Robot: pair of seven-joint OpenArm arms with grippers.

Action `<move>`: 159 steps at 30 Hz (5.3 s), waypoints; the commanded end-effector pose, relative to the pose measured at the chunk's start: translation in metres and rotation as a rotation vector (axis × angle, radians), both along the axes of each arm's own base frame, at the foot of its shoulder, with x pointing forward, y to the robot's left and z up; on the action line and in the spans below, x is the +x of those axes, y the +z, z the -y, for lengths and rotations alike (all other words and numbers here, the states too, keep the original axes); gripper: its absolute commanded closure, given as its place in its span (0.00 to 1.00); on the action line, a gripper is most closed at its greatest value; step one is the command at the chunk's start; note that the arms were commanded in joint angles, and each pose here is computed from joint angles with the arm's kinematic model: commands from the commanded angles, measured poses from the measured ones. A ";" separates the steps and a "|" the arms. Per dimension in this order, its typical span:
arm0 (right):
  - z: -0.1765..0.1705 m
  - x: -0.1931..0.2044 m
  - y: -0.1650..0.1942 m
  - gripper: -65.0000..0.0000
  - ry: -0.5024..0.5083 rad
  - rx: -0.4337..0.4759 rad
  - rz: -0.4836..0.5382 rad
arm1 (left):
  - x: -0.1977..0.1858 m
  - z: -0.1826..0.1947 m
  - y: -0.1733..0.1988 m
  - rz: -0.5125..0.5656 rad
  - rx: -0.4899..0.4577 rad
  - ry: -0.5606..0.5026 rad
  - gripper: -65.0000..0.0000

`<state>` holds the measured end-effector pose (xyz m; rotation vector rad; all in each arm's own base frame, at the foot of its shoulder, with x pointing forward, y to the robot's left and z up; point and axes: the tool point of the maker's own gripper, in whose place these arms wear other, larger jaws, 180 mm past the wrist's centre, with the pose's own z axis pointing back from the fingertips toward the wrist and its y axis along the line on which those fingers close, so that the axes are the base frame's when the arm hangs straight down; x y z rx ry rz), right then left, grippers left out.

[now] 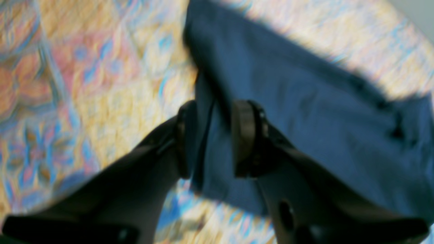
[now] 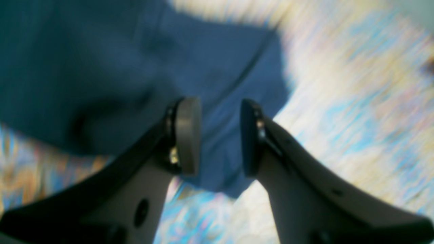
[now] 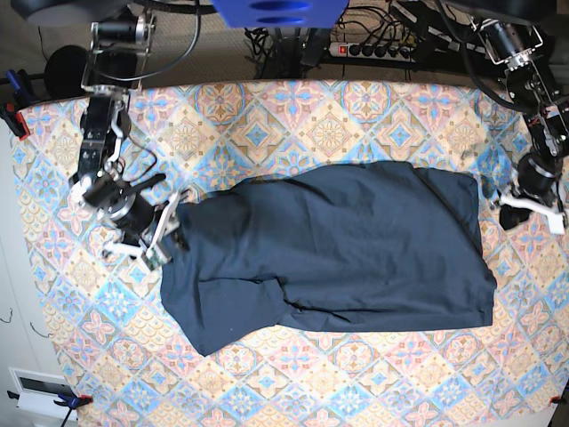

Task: Layout the t-shirt on the table in an organized manner, then fold the t-shirt properly
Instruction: 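Grasp the shirt's edge with both grippers, then pull the shirt edge with the left gripper while the right releases, then grasp the shirt corner nearest the right gripper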

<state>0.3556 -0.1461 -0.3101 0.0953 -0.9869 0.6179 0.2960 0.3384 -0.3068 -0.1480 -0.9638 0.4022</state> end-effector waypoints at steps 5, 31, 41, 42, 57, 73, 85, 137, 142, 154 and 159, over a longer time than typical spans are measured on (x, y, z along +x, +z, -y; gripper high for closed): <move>-0.005 -0.007 0.016 0.70 0.025 0.021 0.064 | -0.013 -0.004 -0.004 -0.014 0.021 -0.001 0.55; 0.002 -0.044 -0.016 0.70 -0.006 0.088 -0.042 | 0.016 0.096 0.091 0.299 0.000 -0.333 1.00; 0.008 -0.053 -0.023 0.70 0.001 0.063 -0.069 | 0.003 0.020 0.059 0.104 -0.021 -0.153 0.96; 0.007 -0.053 -0.023 0.70 0.004 0.063 -0.069 | 0.001 0.010 0.045 0.064 -0.017 -0.120 0.89; 0.007 -0.053 -0.022 0.70 0.006 0.063 -0.068 | 0.001 0.034 -0.075 -0.154 -0.120 -0.116 0.47; 0.014 -0.050 -0.021 0.70 -0.017 0.062 -0.062 | 0.021 0.127 0.031 0.145 -0.168 -0.395 1.00; 0.016 -0.058 -0.033 0.70 0.017 0.004 -0.123 | 0.019 -0.026 0.083 0.385 -0.326 -0.001 1.00; -0.067 -0.060 -0.105 0.31 0.077 0.499 -0.496 | 0.032 -0.089 0.014 0.247 -0.400 0.273 1.00; -0.077 -0.069 -0.115 0.31 0.101 0.493 -0.538 | 0.032 -0.089 0.014 0.247 -0.400 0.273 1.00; -0.078 -0.067 -0.110 1.00 0.109 0.494 -0.525 | 0.031 -0.083 0.011 0.218 -0.412 0.249 1.00; -0.035 -0.036 -0.077 1.00 -0.006 0.522 -0.382 | 0.033 -0.066 0.034 0.234 -0.363 0.185 1.00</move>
